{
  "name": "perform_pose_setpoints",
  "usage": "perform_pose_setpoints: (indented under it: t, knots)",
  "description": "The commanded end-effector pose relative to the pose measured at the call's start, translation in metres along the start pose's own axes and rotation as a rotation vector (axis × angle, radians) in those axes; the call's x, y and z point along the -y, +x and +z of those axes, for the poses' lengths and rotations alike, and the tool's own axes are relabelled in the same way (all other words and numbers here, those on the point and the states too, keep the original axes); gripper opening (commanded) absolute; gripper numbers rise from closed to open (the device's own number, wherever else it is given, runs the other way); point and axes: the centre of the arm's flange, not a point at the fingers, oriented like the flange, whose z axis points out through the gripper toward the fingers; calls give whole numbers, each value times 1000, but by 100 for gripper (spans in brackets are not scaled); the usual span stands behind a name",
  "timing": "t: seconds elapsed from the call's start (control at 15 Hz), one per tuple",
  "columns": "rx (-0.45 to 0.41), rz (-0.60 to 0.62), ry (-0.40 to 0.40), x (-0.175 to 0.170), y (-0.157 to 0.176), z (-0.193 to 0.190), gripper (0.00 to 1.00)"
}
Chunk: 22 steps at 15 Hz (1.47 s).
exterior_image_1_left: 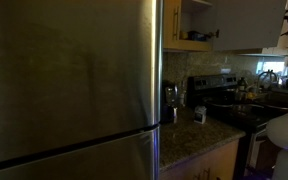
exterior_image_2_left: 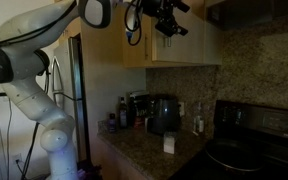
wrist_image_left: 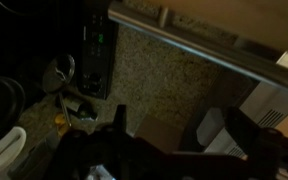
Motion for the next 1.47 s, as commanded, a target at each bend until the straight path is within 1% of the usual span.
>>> perform_pose_setpoints:
  t: [0.0,0.13,0.27,0.53,0.67,0.73,0.8,0.93,1.0,1.07,1.13,1.2,1.33,1.4]
  knots:
    - [189,39,53,-17,-36,-2,100]
    - [272,62,75,-21,-75,-4,100]
    - [367,65,96,-19,-123,-1,100]
    - [581,27,137,1,-223,2,100]
    - [683,-7,149,19,-274,-5,100]
    - [726,-33,155,35,-265,-26,100]
    - [764,-60,156,45,-281,-33,100]
    - [828,-172,177,72,-310,-46,100]
    - [812,-238,221,89,-327,-50,100]
    - [770,-269,261,102,-341,-51,100]
    - [735,-274,276,115,-352,-52,100]
    - [711,-292,273,119,-360,-55,100]
    - [602,-399,257,111,-366,-52,100]
    - [546,-411,288,103,-360,-46,100]
